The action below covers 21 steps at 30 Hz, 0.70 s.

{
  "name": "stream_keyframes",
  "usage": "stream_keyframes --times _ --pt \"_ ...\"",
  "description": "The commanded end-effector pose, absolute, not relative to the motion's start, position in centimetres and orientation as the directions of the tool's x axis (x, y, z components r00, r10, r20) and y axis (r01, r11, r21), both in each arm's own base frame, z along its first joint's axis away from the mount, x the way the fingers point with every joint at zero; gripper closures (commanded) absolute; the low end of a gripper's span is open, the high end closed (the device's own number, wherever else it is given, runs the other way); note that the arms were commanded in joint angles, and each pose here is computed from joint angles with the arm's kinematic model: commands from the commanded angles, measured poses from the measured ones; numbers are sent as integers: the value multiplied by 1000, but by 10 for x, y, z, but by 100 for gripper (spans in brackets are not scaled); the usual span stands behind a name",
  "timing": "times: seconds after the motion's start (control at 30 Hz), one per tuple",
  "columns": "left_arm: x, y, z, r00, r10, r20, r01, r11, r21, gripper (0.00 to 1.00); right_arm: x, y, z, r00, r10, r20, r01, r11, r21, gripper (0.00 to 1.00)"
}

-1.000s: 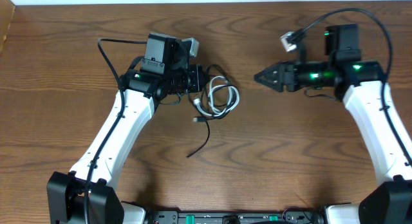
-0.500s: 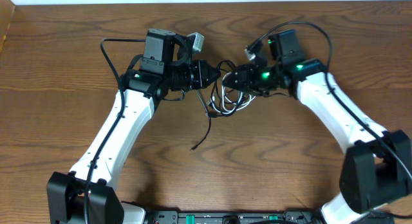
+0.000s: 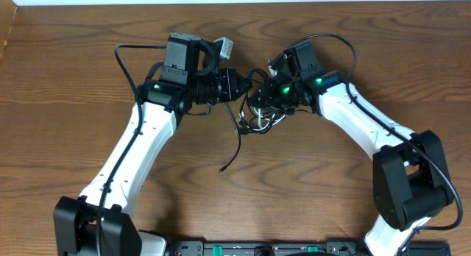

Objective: Untangle cables

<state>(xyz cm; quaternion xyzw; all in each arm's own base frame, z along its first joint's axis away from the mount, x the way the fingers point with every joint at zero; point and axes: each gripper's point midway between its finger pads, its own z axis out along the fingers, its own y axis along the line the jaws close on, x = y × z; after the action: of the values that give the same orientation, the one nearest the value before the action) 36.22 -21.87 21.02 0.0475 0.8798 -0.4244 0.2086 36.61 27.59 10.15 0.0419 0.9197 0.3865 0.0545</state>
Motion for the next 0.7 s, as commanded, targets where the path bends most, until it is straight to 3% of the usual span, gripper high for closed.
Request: stream_keyframes --times 0.0,0.23,0.33,0.37,0.47,0.53,0.67 --pt "370 -213 209 -898 -118 -425 244 669 -702 93 369 270 94 -989 109 -97 14 731 682 99" --pt "392 -178 188 -857 -190 -480 126 824 -552 92 370 254 150 -968 41 -247 -155 675 722 99" --pt "394 -162 179 -849 -208 -485 63 872 -485 93 358 252 194 -953 -9 -303 -258 547 796 99" --pt "394 -155 175 -849 -213 -484 38 889 -456 93 347 250 225 -936 -46 -348 -333 426 841 99" --pt "393 -151 172 -850 -211 -484 26 899 -437 93 340 235 256 -918 -48 -393 -388 316 866 99" --pt "393 -150 171 -850 -212 -482 19 902 -431 92 344 218 266 -917 -7 -400 -381 320 868 99" --pt "389 -148 168 -857 -172 -485 47 913 -406 93 370 164 252 -916 147 -374 -264 480 837 99"
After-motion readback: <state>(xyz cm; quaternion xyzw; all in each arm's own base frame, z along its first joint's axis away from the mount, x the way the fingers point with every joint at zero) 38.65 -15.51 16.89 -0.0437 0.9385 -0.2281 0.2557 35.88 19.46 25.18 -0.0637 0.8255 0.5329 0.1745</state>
